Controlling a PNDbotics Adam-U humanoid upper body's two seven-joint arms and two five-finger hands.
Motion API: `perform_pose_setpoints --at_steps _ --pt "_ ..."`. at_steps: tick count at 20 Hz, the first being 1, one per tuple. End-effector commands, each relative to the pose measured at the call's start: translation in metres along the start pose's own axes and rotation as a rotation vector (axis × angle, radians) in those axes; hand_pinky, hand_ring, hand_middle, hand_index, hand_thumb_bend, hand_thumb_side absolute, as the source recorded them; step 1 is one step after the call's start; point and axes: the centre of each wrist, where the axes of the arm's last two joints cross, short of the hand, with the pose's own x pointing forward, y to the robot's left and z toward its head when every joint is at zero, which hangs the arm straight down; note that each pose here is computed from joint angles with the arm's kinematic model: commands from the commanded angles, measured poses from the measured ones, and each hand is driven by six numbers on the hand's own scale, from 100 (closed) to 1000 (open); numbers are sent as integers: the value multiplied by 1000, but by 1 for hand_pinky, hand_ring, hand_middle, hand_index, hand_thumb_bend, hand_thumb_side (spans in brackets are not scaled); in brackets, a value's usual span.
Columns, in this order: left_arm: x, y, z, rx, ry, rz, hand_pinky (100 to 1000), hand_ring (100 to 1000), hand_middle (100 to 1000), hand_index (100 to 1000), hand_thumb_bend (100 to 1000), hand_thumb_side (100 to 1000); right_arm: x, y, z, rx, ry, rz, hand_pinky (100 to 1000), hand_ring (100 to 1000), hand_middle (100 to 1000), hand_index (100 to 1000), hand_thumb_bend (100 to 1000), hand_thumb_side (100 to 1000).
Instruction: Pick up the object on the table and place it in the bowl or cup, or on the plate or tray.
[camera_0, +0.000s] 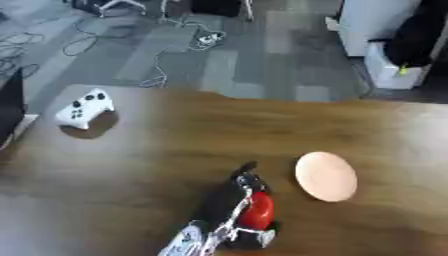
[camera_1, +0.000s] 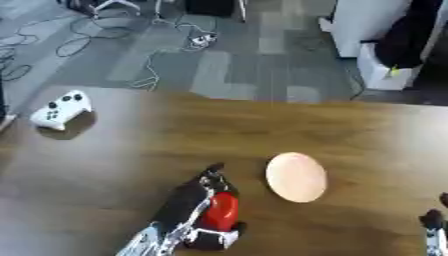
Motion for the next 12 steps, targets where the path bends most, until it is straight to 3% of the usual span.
perform_pose_setpoints --at_steps 1,12 --pt "1 10 -5 12 -31 -45 100 1000 269 397 323 100 4 -3 -4 -14 -19 -3 803 694 913 897 263 712" --pt "-1 41 -20 54 -75 -145 100 1000 284 432 386 100 3 -4 -3 -12 -17 2 803 694 913 898 261 712"
